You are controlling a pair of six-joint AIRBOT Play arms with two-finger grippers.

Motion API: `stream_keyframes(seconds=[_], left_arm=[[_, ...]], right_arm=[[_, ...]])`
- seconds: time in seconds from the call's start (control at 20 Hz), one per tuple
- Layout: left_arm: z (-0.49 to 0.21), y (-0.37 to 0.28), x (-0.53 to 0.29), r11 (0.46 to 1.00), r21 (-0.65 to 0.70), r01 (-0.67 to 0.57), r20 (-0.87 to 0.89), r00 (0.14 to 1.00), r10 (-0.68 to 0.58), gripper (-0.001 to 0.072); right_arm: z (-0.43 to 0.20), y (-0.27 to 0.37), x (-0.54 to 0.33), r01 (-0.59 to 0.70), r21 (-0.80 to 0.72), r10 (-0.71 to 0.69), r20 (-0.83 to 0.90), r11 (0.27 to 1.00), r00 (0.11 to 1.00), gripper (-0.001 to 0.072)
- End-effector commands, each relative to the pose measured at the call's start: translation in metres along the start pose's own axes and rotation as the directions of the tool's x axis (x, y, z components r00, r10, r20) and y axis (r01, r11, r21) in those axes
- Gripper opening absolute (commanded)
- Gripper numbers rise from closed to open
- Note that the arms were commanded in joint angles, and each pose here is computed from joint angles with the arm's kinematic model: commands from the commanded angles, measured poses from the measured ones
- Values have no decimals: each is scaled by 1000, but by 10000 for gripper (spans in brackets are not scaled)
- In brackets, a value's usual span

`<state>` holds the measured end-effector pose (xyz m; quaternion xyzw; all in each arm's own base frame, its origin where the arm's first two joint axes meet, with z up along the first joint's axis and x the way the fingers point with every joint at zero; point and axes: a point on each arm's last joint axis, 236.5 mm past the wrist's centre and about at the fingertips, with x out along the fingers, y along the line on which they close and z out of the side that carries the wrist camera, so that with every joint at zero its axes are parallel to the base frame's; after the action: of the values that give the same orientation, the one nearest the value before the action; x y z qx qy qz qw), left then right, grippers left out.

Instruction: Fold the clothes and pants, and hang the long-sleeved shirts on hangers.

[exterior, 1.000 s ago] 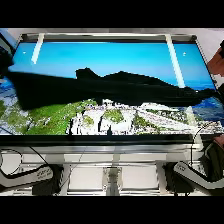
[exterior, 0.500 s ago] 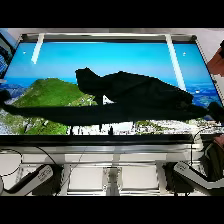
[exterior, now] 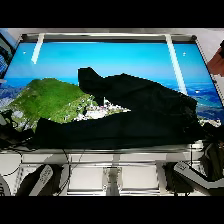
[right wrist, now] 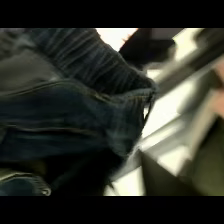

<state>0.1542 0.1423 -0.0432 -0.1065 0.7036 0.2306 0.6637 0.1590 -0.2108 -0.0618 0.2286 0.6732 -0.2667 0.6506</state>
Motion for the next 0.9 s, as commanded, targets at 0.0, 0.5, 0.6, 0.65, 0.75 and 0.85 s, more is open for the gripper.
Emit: stream_keyframes(seconds=[0.0, 0.5, 0.6, 0.65, 0.75, 0.85], left_arm=[[-8, 0, 8, 1000, 3, 1, -16, 1000, -1, 370], [179, -149, -217, 764, 274, 585, 647, 476, -596, 473], [186, -218, -205, 716, 371, 591, 521, 506, -687, 473], [189, -256, -190, 692, 400, 601, 448, 530, -720, 473], [192, -324, -154, 657, 411, 632, 304, 584, -753, 474], [192, -376, -114, 645, 364, 672, 169, 634, -755, 474]], right_arm=[[-12, -13, 1, 54, 2, -53, -49, 999, 997, 543], [105, 36, -123, -199, -1, 184, 378, 980, 907, 632], [115, 67, -141, -298, -58, 294, 419, 953, 859, 631], [115, 79, -144, -320, -85, 325, 416, 944, 849, 631], [112, 99, -144, -325, -137, 353, 395, 936, 848, 630], [110, 116, -145, -325, -181, 371, 385, 928, 845, 630]])
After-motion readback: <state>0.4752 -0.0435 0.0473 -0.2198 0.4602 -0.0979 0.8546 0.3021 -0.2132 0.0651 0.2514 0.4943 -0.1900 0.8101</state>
